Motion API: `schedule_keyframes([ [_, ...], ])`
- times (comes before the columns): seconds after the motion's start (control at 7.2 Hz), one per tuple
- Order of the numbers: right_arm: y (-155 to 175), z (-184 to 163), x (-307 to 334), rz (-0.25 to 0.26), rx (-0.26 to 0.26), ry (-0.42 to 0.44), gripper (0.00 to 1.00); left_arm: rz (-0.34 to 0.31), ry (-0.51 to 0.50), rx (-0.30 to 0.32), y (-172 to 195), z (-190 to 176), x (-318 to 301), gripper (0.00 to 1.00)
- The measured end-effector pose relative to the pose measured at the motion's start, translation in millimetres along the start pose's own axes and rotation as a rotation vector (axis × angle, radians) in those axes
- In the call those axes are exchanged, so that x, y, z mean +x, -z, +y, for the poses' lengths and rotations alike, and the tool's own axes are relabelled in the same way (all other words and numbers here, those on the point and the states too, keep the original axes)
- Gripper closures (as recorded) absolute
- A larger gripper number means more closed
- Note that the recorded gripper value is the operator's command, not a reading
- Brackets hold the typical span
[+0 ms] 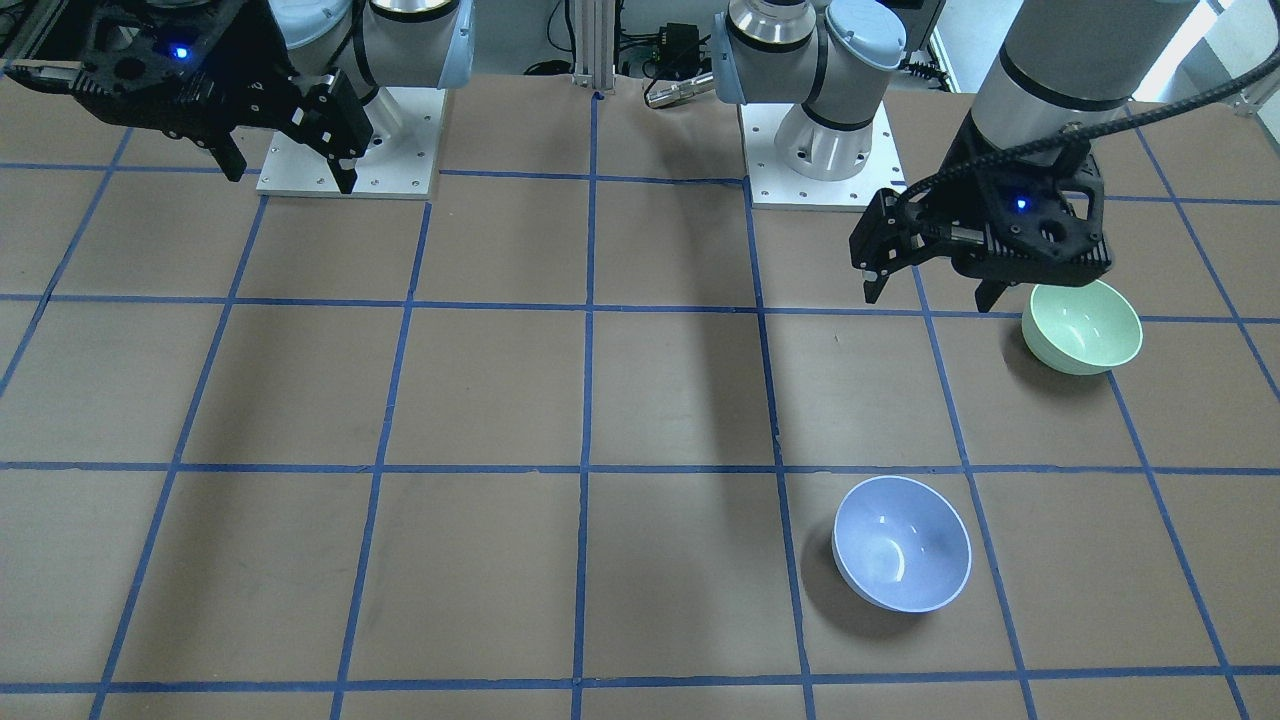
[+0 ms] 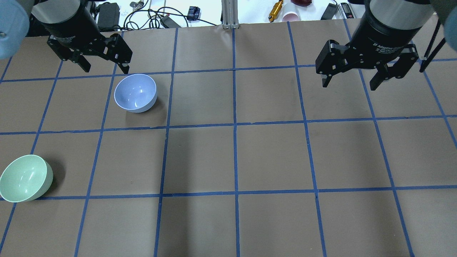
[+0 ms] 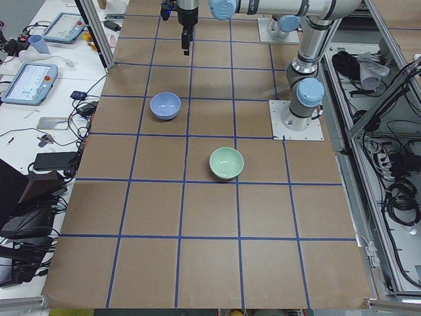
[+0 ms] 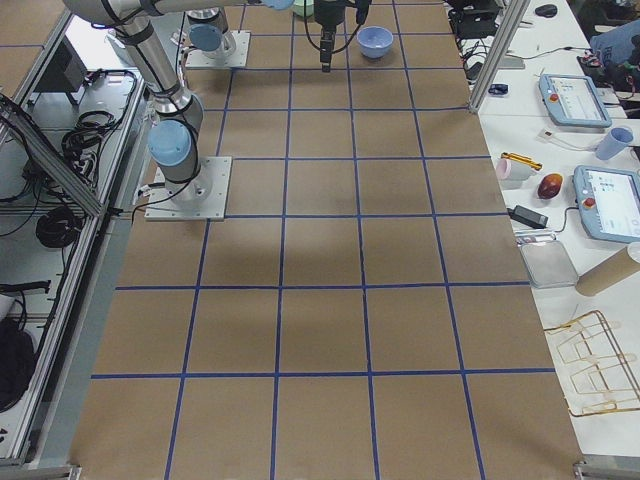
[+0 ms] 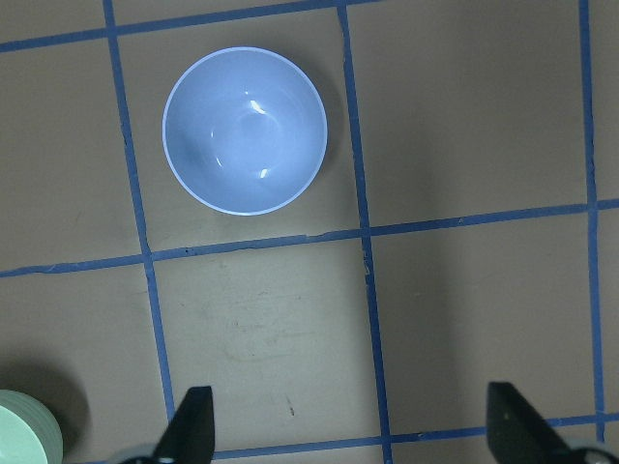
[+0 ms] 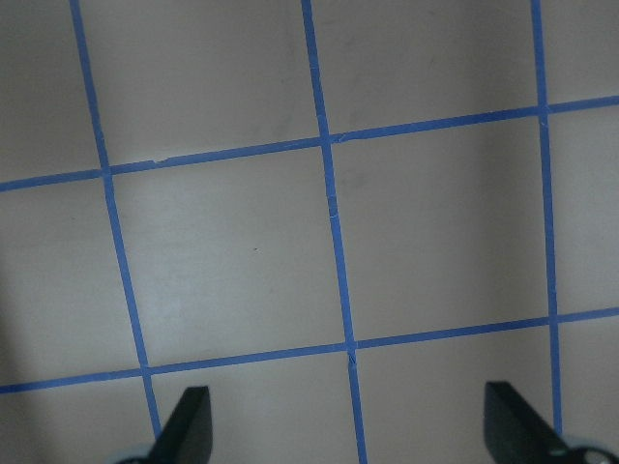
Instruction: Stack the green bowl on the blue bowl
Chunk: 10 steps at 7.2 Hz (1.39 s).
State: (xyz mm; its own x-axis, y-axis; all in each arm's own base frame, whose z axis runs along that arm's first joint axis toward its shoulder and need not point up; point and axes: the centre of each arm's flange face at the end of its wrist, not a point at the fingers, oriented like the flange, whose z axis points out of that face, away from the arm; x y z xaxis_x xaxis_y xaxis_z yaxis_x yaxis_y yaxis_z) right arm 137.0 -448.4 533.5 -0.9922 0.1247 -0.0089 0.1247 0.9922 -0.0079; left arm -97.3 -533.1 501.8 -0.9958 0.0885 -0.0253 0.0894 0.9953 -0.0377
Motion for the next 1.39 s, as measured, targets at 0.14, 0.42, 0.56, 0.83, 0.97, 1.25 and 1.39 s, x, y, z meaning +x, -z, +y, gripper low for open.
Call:
schedule_keyframes([
  [0.14,0.1,0.0,0.0,0.0,0.0,0.0,0.0,0.002,0.007,0.002,0.6,-0.5,-3.6,0.0],
  [0.42,0.2,0.0,0.0,0.0,0.0,0.0,0.0,0.002,0.016,0.005,2.7,0.8,-8.4,0.0],
  [0.56,0.1,0.0,0.0,0.0,0.0,0.0,0.0,0.001,0.014,0.004,3.0,1.5,-6.9,0.0],
  [0.83,0.4,-0.1,0.0,0.0,0.001,0.0,0.0,0.002,0.005,0.01,6.8,2.7,-1.8,0.0],
  [0.97,0.6,-0.1,0.0,0.0,0.002,0.0,0.0,0.002,-0.001,0.008,8.3,4.6,1.5,0.0],
  [1.25,0.7,-0.1,0.0,0.0,0.001,0.0,0.0,0.002,-0.008,0.001,12.6,10.2,5.3,0.0],
  [1.39,0.6,-0.1,0.0,0.0,0.001,0.0,0.0,0.001,-0.004,-0.006,10.1,8.8,3.2,0.0],
])
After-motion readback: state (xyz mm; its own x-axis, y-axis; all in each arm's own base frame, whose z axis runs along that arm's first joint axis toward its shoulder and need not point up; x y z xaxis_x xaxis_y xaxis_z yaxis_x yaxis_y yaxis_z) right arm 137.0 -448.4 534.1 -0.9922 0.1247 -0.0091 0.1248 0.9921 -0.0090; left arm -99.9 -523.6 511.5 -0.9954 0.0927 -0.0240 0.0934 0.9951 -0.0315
